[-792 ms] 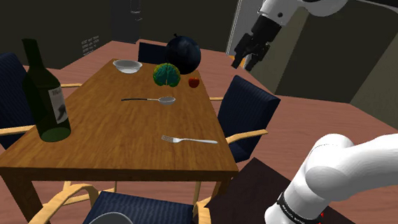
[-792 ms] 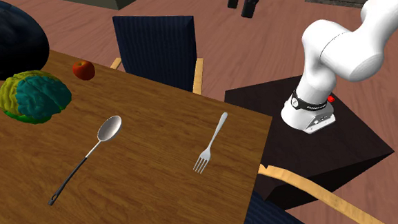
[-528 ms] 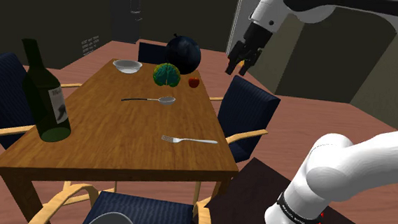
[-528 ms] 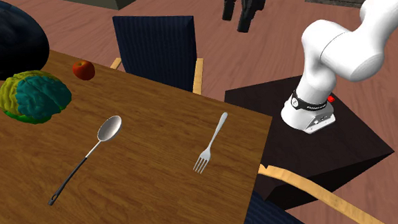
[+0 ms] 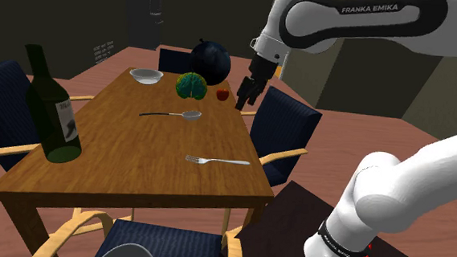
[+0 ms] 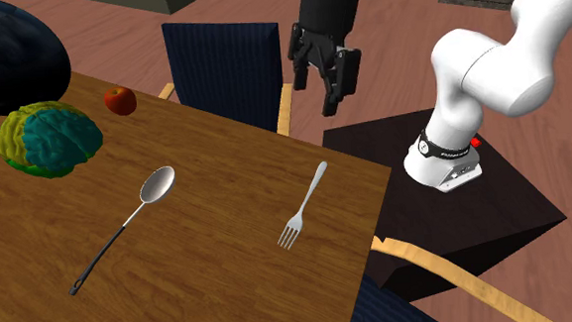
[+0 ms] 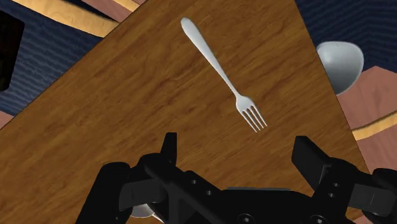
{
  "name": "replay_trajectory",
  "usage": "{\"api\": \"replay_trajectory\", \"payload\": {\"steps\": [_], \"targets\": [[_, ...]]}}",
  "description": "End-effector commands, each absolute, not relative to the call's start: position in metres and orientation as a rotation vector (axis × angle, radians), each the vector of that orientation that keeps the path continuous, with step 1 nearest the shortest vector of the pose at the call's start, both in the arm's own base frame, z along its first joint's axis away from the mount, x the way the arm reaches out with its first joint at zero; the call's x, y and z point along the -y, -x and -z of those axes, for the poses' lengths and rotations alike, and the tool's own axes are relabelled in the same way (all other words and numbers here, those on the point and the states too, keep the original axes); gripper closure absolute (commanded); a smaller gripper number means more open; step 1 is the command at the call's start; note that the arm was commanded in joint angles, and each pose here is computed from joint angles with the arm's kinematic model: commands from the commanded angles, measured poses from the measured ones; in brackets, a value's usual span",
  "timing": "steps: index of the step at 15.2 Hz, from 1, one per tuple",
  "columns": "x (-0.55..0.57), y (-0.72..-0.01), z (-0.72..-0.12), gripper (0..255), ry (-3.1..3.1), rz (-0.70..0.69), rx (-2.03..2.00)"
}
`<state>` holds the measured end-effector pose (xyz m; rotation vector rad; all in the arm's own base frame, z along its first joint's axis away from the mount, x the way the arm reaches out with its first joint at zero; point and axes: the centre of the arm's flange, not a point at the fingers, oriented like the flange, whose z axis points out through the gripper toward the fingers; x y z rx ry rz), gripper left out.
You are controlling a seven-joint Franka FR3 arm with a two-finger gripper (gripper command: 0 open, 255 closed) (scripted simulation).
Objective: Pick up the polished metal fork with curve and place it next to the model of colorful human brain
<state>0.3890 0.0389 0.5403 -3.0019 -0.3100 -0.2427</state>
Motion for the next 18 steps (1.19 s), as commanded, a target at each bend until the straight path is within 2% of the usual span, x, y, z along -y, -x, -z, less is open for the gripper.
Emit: {"api": "replay_trajectory", "payload": {"steps": [1, 14, 18], "targets": [[-0.053, -0.4, -0.518, 0, 3.003, 0.228, 0.404], [-0.137, -0.452, -0.371, 0, 2.943, 0.106, 0.991], [-0.139, -0.453, -0.352, 0, 2.941, 0.104, 1.002]]}}
